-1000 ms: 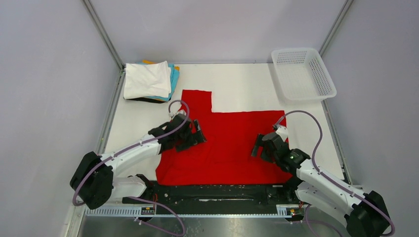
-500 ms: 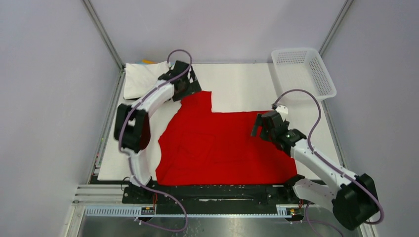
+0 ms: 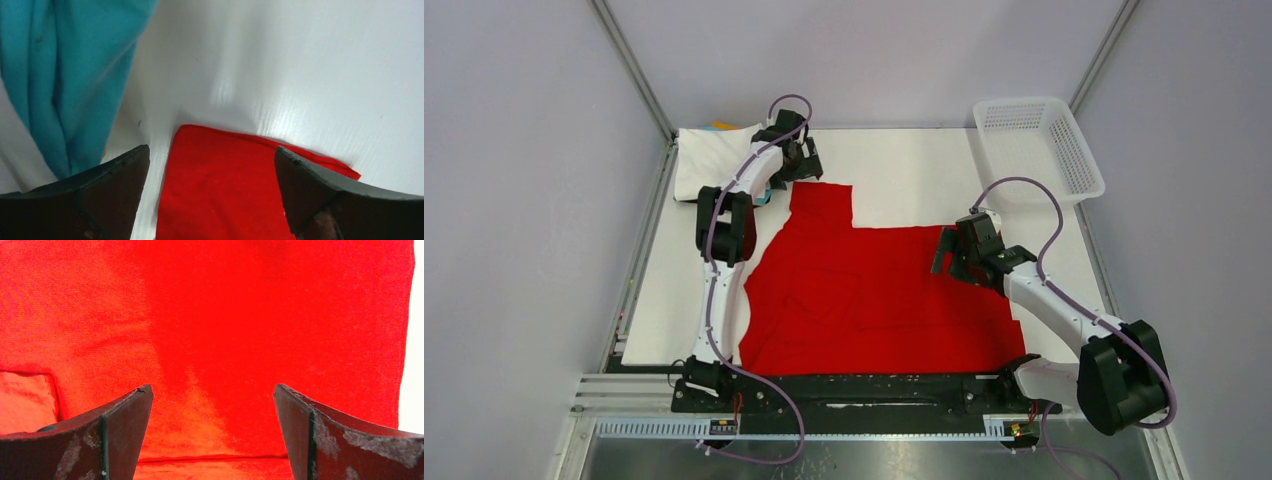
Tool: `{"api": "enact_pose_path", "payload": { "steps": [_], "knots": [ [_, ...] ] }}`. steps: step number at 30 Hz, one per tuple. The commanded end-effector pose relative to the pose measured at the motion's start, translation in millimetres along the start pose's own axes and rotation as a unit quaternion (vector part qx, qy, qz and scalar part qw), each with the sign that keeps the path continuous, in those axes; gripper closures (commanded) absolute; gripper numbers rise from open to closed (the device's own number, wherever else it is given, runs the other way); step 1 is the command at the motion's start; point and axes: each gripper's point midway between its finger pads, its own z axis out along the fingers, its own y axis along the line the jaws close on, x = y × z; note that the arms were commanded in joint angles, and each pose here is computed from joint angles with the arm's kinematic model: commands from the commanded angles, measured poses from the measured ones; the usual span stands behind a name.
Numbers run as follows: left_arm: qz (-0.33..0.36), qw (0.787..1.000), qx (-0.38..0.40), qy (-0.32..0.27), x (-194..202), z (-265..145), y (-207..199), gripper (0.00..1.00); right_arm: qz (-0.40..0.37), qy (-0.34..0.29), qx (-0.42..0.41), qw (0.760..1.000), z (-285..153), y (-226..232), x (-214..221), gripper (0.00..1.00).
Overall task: Fold and stack the t-shirts
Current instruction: Grab the side of the flattened tshirt furthest away from the robot with both arms
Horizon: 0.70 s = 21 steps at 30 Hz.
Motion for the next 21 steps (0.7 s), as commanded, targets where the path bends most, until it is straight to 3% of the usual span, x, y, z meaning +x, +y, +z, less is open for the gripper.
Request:
{"api": "enact_pose_path", "payload": {
  "steps": [1,9,15,21],
  "knots": [
    [0.009,0.998,0.06,0.026,6.2,2.5,-19.7,0.13,-0.003,-0.007,-0.013,1.0,-1.3,7.5,-12.1,0.01],
    [0.023,0.996,0.086,0.032,11.5,-1.5,-30.8,0.13,0.003,-0.014,-0.001,1.0,-1.2,2.2,-20.6,0.0],
    [0.058,0.991,0.115,0.047,26.0,-5.4,-50.4,0.28,0.009,-0.027,0.016,0.999,-5.0,-5.0,-35.3,0.0],
    [0.11,0.992,0.043,0.047,43.9,-9.0,-45.5,0.33,0.017,-0.021,0.034,0.999,-6.4,-16.6,-34.3,0.01]
  ]
}}
